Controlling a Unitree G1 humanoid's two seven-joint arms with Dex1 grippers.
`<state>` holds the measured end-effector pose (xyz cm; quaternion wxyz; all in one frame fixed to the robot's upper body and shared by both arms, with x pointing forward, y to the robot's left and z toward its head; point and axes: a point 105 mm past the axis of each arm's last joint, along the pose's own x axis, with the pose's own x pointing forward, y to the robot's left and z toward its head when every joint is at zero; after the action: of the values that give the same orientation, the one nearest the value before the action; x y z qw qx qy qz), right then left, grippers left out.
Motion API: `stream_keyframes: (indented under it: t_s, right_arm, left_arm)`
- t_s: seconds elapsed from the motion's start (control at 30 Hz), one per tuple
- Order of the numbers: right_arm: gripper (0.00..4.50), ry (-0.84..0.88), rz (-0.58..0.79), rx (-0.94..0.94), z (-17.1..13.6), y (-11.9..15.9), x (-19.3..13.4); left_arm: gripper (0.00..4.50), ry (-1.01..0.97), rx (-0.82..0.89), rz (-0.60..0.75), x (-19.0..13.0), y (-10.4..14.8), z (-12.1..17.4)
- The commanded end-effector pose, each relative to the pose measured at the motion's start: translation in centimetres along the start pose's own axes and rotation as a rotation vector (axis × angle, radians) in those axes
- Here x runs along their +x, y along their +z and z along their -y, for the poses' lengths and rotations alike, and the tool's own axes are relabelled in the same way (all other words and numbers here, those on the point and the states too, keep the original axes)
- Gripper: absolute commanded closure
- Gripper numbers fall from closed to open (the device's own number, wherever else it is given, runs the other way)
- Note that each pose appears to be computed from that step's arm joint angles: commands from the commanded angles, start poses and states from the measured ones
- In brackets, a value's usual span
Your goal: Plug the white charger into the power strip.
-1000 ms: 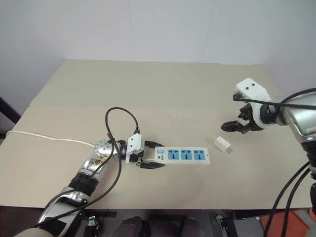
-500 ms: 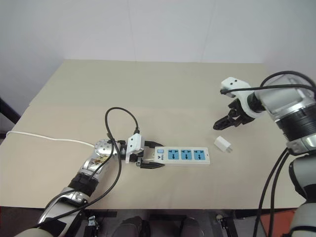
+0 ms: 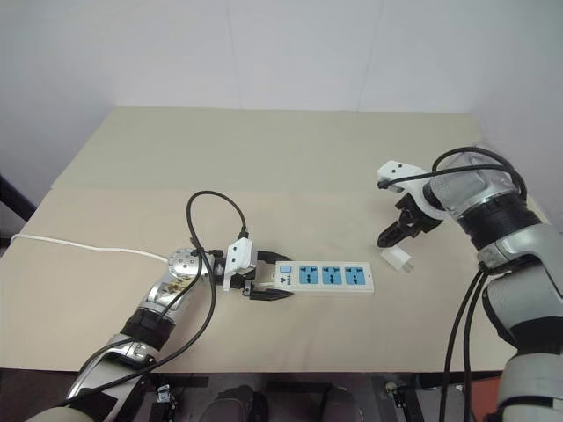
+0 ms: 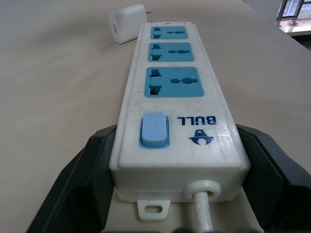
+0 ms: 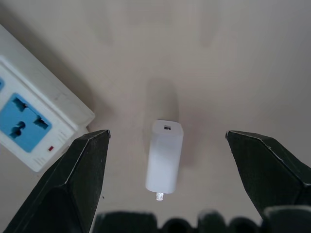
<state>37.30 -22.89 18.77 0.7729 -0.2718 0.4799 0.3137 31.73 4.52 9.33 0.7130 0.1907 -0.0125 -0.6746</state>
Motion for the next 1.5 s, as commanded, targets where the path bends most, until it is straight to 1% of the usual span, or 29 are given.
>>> stream_keyframes:
  t_s: [0.03, 0.3, 0.87, 1.27, 1.3, 1.33, 1.4, 1.47, 1.5]
  right_arm:
    - [0.00, -0.023, 0.007, -0.008, 0.6, 0.1, -0.7]
    - [0.00, -0.017, -0.009, 0.003, 1.0, -0.2, 0.0]
    - [0.00, 0.021, -0.018, 0.032, 0.3, -1.0, 1.7]
    - [0.00, 0.021, -0.010, 0.034, 0.1, -0.9, 2.4]
    - [0.37, 0.018, -0.009, 0.034, 0.1, -0.9, 2.4]
    - [0.59, 0.018, -0.008, 0.034, 0.1, -0.9, 2.5]
    - [1.20, 0.018, -0.008, 0.034, 0.1, -0.8, 2.5]
    - [1.95, 0.017, -0.009, 0.034, 0.1, -0.9, 2.6]
    - [2.19, 0.017, -0.010, 0.034, 0.1, -0.9, 2.7]
  left_arm:
    - [1.24, -0.043, -0.021, -0.033, 0.7, -0.9, 1.2]
    - [1.24, -0.035, -0.027, -0.035, 0.6, -0.9, 1.4]
    - [1.24, -0.036, -0.037, -0.048, 0.2, -1.1, 1.8]
    - [1.24, -0.035, -0.038, -0.056, 0.0, -1.1, 1.8]
    - [1.24, -0.035, -0.039, -0.057, 0.0, -1.1, 1.8]
    - [1.24, -0.034, -0.040, -0.058, -0.1, -1.2, 1.8]
    - [1.24, -0.033, -0.041, -0.059, -0.1, -1.2, 1.8]
    - [1.24, -0.032, -0.042, -0.060, -0.1, -1.2, 1.8]
    - [1.24, -0.031, -0.042, -0.060, -0.1, -1.2, 1.8]
